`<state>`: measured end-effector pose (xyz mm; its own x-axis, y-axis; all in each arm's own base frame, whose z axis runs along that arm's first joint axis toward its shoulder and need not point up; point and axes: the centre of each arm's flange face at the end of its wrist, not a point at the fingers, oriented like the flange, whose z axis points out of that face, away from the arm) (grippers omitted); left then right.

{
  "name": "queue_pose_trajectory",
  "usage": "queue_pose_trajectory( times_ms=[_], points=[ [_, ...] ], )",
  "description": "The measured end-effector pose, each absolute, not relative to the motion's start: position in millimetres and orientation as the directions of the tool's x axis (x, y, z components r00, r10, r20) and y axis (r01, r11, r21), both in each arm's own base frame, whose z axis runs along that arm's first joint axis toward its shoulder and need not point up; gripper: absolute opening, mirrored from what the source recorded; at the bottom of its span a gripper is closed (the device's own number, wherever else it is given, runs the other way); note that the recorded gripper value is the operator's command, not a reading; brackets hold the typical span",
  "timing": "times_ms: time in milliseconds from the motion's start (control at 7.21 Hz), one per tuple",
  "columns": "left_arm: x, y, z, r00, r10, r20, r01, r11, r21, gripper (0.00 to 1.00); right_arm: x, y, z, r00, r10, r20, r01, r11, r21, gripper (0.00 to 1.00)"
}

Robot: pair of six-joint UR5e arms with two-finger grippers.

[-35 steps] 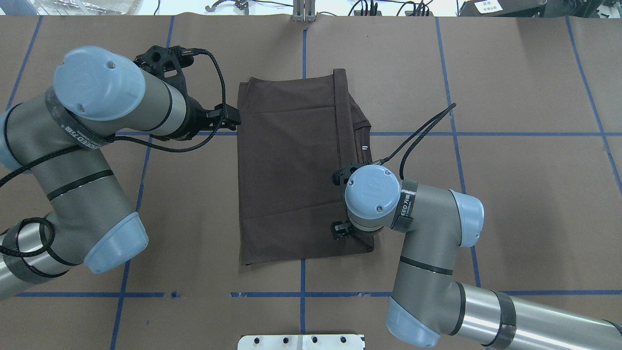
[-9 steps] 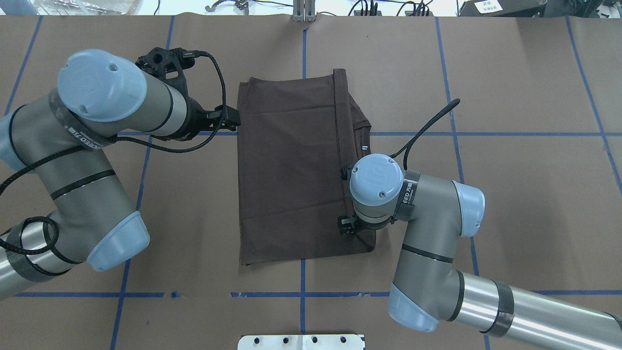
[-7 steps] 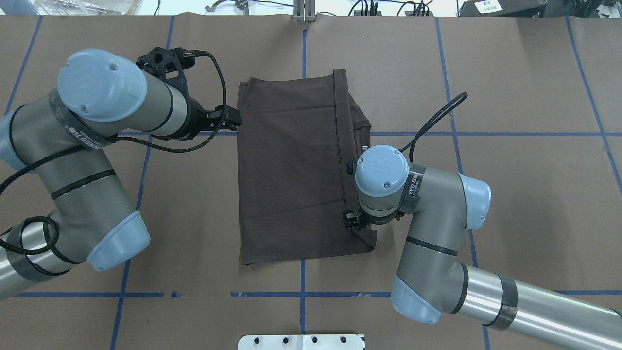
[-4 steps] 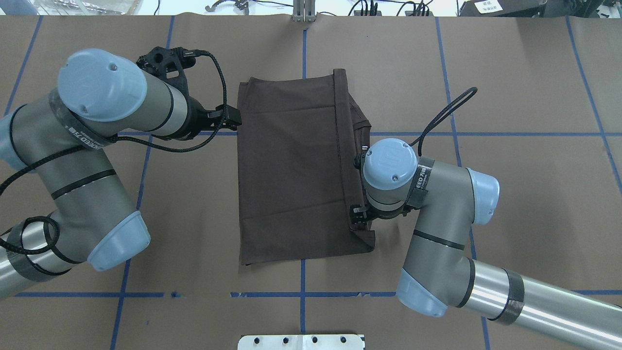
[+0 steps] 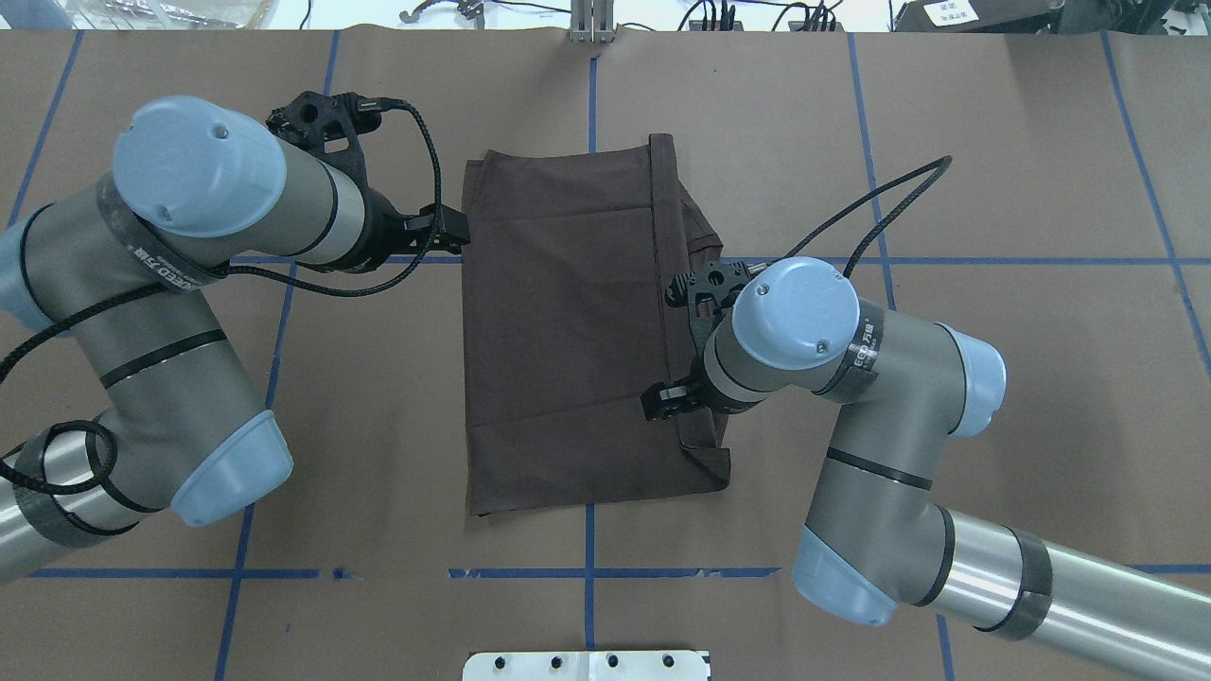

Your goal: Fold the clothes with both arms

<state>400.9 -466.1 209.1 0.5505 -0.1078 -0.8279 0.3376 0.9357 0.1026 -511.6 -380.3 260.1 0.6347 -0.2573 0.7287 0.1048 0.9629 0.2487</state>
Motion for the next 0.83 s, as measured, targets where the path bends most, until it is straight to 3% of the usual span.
queue_pose_trajectory(
  times_ms=[416,555,694,832],
  points=[
    [401,-466,216,0.557,-0.115,-0.822,0.338,0.936,0.098,1.0,-515,-364,271,0.611,-0.29,0.736,0.104,0.952,0.289,0.9],
    [401,-466,217,0.558,-0.117,-0.821,0.338,0.936,0.096,1.0,-520,-353,279,0.603,-0.309,0.736,0.102,0.944,0.313,0.82],
    [402,-466,220,0.56,-0.118,-0.82,0.337,0.936,0.096,1.0,-521,-347,283,0.592,-0.321,0.739,0.094,0.938,0.333,0.55],
    [403,-467,222,0.56,-0.116,-0.82,0.336,0.937,0.097,1.0,-521,-345,284,0.588,-0.327,0.74,0.09,0.936,0.342,0.37]
  ],
)
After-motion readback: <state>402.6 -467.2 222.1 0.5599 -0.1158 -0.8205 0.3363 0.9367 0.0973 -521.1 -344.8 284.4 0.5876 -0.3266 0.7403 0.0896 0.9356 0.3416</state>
